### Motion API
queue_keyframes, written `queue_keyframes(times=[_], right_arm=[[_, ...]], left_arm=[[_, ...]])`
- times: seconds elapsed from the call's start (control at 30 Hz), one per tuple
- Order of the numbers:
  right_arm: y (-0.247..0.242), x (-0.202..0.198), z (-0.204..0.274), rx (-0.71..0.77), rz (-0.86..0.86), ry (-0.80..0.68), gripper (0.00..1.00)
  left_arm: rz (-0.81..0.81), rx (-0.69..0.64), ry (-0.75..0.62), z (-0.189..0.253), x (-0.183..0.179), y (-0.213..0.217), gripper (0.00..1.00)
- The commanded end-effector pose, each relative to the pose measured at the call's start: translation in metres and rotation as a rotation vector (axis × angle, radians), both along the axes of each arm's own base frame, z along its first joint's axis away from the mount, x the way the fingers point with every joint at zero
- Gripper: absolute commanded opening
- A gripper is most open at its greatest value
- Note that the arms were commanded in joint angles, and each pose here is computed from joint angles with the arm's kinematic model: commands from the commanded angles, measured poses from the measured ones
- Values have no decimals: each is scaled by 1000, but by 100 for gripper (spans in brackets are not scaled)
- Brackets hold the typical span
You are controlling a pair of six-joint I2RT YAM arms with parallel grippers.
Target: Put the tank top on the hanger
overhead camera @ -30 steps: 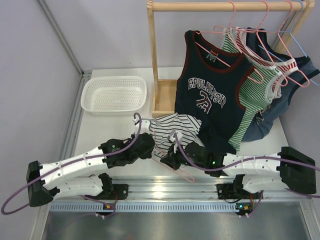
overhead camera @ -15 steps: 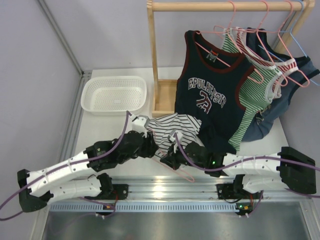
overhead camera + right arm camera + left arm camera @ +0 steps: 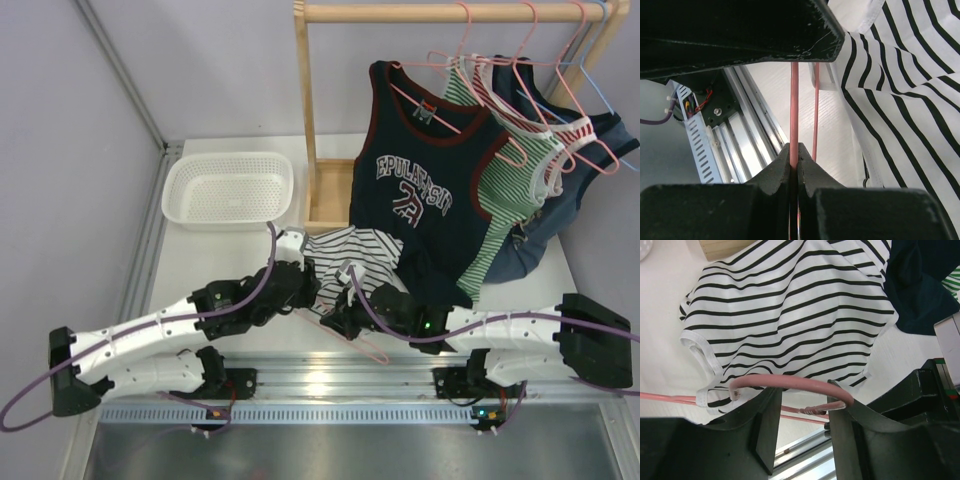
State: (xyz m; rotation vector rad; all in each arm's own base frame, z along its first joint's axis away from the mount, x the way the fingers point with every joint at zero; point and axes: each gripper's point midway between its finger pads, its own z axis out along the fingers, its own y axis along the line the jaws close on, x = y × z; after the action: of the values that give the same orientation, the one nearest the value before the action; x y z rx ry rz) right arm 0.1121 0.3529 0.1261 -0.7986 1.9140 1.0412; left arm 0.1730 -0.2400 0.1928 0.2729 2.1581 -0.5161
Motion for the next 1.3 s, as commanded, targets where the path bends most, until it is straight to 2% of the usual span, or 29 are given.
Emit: queue_keyframes(times=[0.0,0.27,0.37,0.43,0.5,0.53,0.7,0.77,0.8,0.83,0.87,0.93,0.97,1.07,1.17,1.23,1.27], right_arm=[[16,4,33,99,16,-39,0],[16,3,32,94,20,-40,0],[17,3,33,96,24,-38,0],[17,3,32,88,26,-37,0],[17,3,32,81,27,-37,0],[17,2,31,79,28,-35,0],[13,4,29,53,6,-22,2],[11,6,30,39,-8,-19,16],[10,7,31,37,-16,-14,32],[5,8,31,25,-35,-10,39],[2,9,32,25,-55,-1,51],[-11,11,31,5,-97,10,59],[-16,12,30,3,-123,29,66],[-41,17,29,0,-226,63,77],[-78,27,24,-34,-392,88,81],[-101,35,23,-44,-497,93,79],[-109,36,19,-46,-536,127,73]], left_arm=[[23,-41,-73,12,12,-9,46],[8,-18,-73,-1,13,-16,42],[20,-13,-76,-3,14,-14,33],[31,-18,-87,-1,15,-11,20],[30,-16,-91,-1,16,-11,11],[27,-16,-92,0,16,-11,1],[16,0,-100,-4,15,-11,0],[6,4,-109,-4,16,-11,0],[7,9,-110,-5,16,-11,0],[6,14,-113,-5,16,-10,0],[5,15,-114,-5,16,-11,0],[3,27,-117,-6,17,-10,0],[1,32,-115,-8,17,-9,0],[3,29,-120,-8,16,-7,0],[1,35,-121,-10,16,-6,0],[1,33,-121,-11,16,-6,0],[-1,33,-122,-11,15,-6,0]])
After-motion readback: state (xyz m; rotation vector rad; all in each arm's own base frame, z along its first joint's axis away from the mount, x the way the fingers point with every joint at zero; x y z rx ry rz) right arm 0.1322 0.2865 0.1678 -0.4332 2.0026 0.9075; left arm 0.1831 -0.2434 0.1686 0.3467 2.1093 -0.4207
